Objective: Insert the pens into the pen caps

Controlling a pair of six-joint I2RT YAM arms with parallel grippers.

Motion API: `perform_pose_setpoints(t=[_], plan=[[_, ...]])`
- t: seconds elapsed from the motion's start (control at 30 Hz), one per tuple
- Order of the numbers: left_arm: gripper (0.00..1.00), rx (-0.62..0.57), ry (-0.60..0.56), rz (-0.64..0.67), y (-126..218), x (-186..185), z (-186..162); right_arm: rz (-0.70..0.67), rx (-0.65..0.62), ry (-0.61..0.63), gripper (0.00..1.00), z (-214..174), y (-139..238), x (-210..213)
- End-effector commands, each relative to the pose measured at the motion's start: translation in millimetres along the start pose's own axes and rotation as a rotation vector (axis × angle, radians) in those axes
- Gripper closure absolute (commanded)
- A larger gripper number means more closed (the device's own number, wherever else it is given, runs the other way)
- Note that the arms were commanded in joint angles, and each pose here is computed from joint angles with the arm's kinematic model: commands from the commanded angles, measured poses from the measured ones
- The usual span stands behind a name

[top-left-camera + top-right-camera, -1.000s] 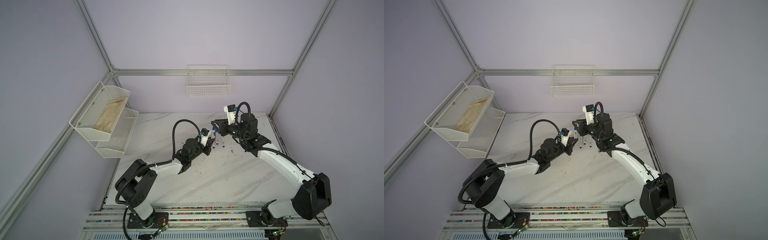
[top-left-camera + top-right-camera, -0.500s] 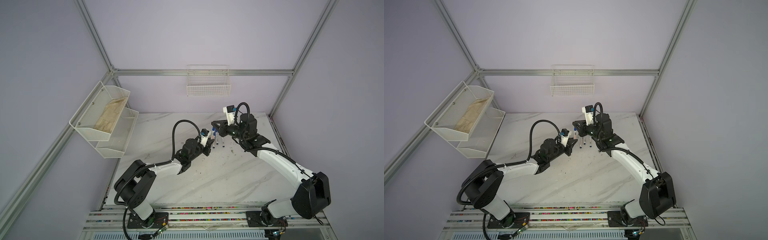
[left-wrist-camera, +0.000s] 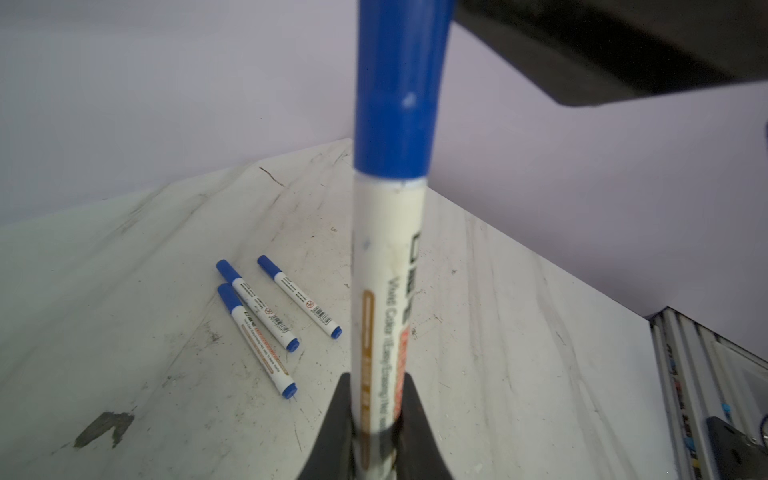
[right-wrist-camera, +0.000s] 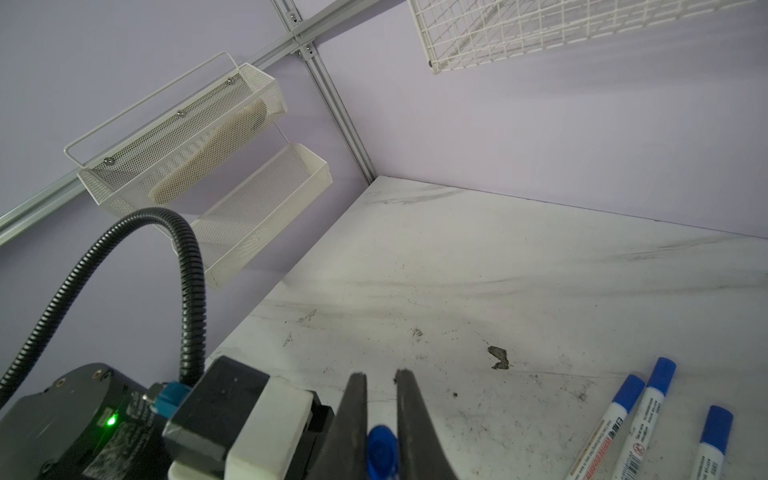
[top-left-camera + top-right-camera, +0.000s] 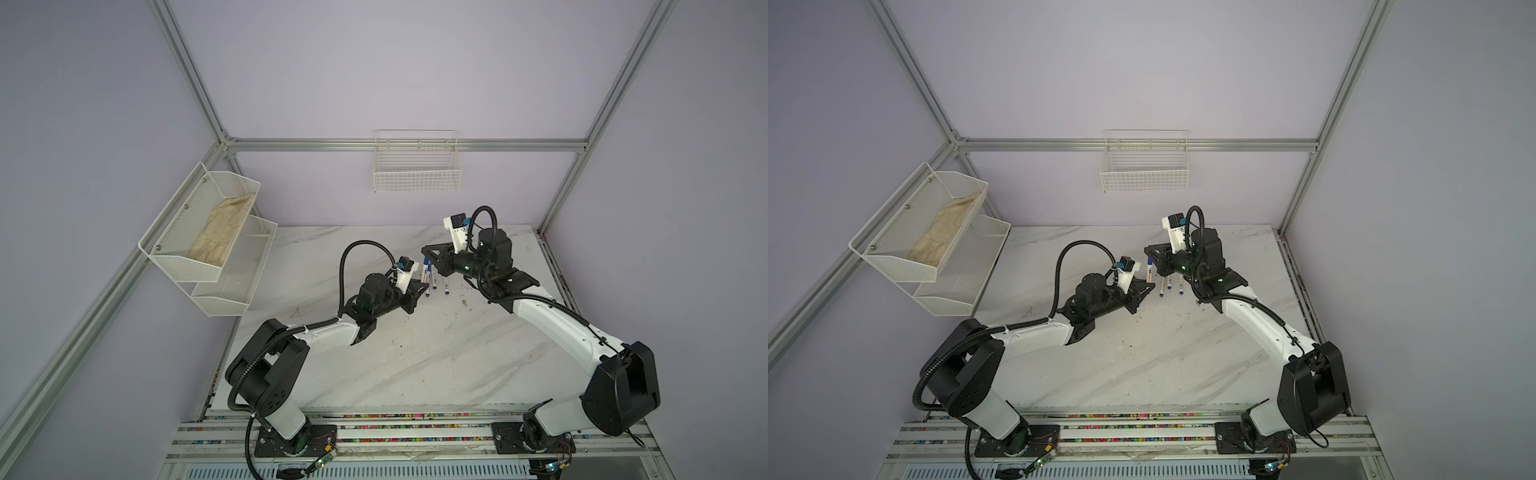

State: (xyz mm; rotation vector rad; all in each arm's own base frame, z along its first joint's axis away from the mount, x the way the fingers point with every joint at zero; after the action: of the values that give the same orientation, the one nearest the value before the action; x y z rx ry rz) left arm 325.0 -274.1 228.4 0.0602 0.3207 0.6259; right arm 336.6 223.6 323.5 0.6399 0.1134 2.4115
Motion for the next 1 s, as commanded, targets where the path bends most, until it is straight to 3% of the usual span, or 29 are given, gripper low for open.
perform_pose_setpoints(t=[0.0,0.27,0.5,0.63,0.8,0.97], plan=[[1.00,-0.608,0.018,-0.103,58.5,-2.4,133.1,-0.046,0.415,-0.210,0.98,-96.3,-0.3,-19.6],[1.00,-0.593,0.006,-0.055,67.6,0.6,130.4,0.016,0.429,-0.235,0.98,-96.0,-1.1,-16.0],[1.00,-0.627,-0.002,-0.006,79.2,7.7,137.0,-0.043,0.454,-0.233,0.99,-104.1,1.7,-22.4],[1.00,-0.523,-0.075,0.082,70.3,13.8,131.2,-0.053,0.428,-0.222,0.99,-95.4,3.5,-23.7],[1.00,-0.360,-0.269,0.154,50.7,-5.8,111.7,0.005,0.423,-0.233,0.99,-90.4,1.6,-20.7],[1.00,-0.347,-0.247,0.178,43.4,-8.4,102.7,0.044,0.461,-0.266,0.99,-97.3,-2.5,-20.5]])
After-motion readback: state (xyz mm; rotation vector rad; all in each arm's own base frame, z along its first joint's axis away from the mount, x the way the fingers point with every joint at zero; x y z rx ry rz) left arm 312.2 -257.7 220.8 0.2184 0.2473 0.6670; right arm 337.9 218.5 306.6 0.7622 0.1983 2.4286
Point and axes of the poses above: each gripper's point midway between its finger pads, its own y axis back along the fingers, its own x axis along the line the jaws close on, z = x × y, the point moved 7 cm from there along y, back along the fingers
